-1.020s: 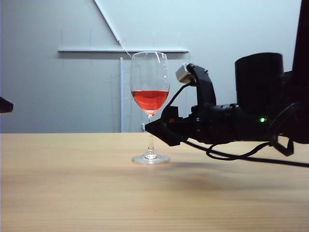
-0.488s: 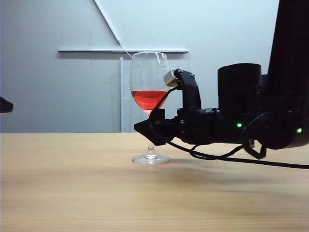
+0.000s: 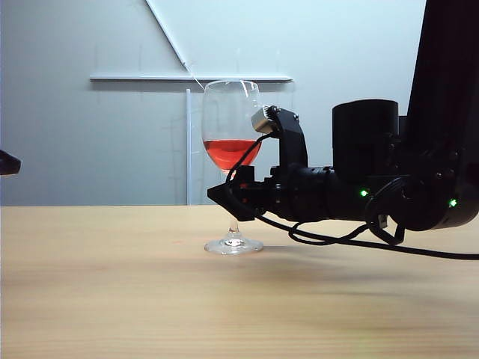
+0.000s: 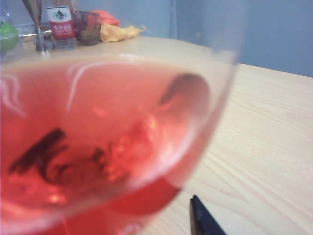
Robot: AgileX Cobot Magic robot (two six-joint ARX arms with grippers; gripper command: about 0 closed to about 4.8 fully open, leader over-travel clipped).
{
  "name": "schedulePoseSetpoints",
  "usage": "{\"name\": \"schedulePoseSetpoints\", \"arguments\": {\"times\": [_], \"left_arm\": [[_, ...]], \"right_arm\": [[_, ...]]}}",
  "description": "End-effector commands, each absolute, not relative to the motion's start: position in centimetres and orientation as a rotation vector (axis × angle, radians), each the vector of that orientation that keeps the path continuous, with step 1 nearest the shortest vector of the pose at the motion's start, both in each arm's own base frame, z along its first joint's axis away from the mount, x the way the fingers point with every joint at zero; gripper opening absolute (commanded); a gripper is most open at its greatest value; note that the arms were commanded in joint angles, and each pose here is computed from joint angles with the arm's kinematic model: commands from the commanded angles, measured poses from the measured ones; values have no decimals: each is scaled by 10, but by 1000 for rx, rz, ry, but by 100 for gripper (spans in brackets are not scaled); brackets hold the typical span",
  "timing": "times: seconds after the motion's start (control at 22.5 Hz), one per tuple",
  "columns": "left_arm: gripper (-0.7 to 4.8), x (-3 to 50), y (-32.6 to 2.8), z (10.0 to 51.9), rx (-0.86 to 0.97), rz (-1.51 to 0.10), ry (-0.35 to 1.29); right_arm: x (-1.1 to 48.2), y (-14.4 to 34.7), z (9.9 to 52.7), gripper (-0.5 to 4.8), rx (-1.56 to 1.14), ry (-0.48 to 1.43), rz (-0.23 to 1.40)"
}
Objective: Gently pick up the goblet, rotate it counterclockwise for two full turns (viewing from above), and then place it back on the table.
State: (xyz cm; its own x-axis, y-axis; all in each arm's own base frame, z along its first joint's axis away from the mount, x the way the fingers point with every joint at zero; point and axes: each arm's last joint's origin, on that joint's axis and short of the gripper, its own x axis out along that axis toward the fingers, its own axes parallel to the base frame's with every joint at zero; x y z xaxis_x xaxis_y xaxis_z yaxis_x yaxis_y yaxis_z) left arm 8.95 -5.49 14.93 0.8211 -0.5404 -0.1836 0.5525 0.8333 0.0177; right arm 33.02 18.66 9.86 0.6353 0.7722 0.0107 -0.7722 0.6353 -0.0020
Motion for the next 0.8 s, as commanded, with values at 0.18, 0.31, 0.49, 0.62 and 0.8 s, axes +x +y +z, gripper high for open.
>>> {"name": "schedulePoseSetpoints", "arguments": {"times": [0.18,0.31,0.49,0.62,0.8], "left_arm": [[-5,90,-55,152,67,-583,157],[-5,90,-55,152,67,-583,157],[-5,90,-55,152,67,-583,157],[-5,90,-55,152,67,-584,157],[-5,90,-55,152,67,-583,157]], "right_arm": [[331,188,102,197,9,-34,889],[331,188,102,172,22,-28,889],[331,188,102,114,30,-25,889],[331,188,102,93,30,-26,890],[331,188,103,26,34,-26,892]]}}
